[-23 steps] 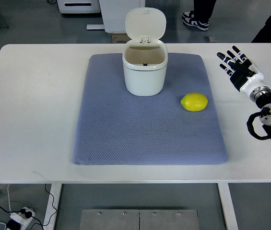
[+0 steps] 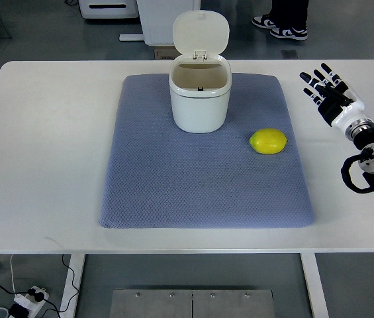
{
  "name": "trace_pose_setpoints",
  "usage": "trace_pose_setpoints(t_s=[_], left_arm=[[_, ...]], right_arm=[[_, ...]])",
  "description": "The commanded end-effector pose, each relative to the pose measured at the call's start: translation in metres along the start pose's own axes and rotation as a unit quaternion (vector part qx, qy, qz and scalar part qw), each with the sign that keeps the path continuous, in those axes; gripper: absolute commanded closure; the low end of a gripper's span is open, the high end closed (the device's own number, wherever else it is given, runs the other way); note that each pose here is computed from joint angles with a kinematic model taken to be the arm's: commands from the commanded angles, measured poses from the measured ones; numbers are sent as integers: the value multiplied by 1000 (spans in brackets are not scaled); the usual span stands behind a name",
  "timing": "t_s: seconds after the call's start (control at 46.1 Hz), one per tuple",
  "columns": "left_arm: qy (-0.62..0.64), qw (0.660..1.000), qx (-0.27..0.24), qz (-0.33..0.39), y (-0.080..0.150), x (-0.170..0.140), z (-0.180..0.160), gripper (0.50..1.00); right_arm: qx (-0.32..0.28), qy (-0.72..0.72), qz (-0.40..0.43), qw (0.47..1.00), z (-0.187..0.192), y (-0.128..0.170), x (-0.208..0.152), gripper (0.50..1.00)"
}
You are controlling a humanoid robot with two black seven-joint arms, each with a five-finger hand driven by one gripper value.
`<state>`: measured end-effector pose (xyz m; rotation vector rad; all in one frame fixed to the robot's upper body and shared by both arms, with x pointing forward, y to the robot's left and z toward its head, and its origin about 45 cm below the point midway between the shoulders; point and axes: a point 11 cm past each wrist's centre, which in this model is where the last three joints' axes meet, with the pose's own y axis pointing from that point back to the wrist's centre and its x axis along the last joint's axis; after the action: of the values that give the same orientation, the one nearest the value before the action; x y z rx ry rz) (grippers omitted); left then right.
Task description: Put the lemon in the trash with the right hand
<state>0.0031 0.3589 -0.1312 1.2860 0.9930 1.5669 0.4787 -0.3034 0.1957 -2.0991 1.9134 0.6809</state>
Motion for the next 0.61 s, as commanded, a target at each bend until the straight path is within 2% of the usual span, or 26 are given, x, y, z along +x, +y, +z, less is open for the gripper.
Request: trace_pose_setpoints(t_s=[0.0,0.586], left_arm=[[0,1000,0,0,0,0,0,500],[0,1000,0,0,0,0,0,500]], right_arm=[[0,0,0,1000,0,0,0,500],[1,0,-1,1000,0,0,-1,500]])
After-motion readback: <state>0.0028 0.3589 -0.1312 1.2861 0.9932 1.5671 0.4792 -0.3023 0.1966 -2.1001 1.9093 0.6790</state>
